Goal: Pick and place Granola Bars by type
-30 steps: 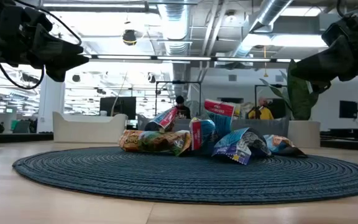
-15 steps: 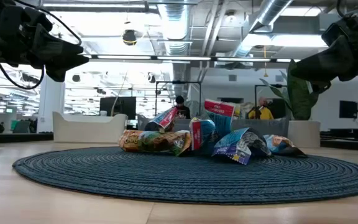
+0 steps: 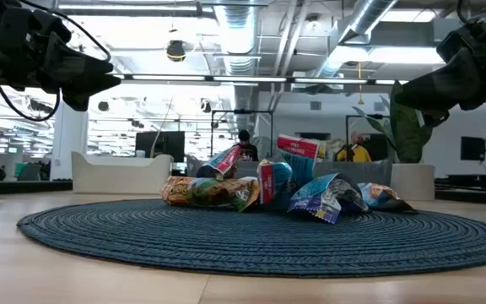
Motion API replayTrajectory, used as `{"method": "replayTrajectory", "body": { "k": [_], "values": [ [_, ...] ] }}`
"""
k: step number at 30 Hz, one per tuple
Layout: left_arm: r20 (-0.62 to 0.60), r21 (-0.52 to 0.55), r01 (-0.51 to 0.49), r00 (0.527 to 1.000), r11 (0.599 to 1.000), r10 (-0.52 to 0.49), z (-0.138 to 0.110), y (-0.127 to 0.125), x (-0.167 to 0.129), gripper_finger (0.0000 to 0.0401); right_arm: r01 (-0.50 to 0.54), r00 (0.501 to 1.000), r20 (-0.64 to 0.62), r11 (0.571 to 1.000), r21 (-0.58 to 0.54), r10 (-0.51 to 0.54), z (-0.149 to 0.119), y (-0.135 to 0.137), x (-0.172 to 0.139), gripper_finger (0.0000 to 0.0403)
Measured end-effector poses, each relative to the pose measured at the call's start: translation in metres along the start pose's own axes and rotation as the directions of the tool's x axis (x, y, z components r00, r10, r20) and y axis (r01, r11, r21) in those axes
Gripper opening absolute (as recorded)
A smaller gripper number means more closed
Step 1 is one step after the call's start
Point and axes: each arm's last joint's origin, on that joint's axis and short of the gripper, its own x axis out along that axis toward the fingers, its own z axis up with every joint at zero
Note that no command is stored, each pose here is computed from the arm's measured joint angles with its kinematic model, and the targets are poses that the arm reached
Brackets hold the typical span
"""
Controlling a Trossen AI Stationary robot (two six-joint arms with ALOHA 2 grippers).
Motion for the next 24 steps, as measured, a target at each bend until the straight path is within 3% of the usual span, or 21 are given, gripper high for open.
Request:
{"method": "replayTrajectory", "body": {
  "k": [4,8,12,18,22,24],
  "values": [
    [0.028,0.016,-0.046,0.999,0.999,0.046,0.0022,0.0012,0.0000,0.0173,0.000,1.000,0.000,1.000,0.000,0.000,0.0001,0.0000,0.0000,0.0121],
    [0.017,-0.238,-0.014,1.000,0.971,0.019,0.0023,0.0003,-0.0005,0.0173,0.000,1.000,0.000,1.000,0.000,0.000,0.0000,0.0000,0.0000,0.0121],
    [0.022,-0.462,-0.017,0.999,0.887,0.030,0.0044,0.0004,-0.0007,0.0173,0.001,1.000,0.000,1.000,0.000,-0.001,0.0000,-0.0001,0.0000,0.0120],
    [0.055,-0.647,-0.107,0.981,0.755,0.187,0.0070,0.0047,-0.0014,0.0173,0.001,1.000,0.000,1.000,0.000,-0.001,0.0000,0.0000,0.0000,0.0120],
    [0.066,-0.757,-0.096,0.973,0.646,0.221,0.0080,0.0056,-0.0018,0.0173,0.001,1.000,0.000,1.000,0.000,-0.001,0.0000,0.0000,0.0000,0.0121],
    [0.077,-0.784,-0.086,0.969,0.614,0.235,0.0091,0.0059,-0.0019,0.0173,0.001,1.000,0.000,1.000,0.000,-0.001,0.0001,0.0000,0.0000,0.0121]
  ]
}}
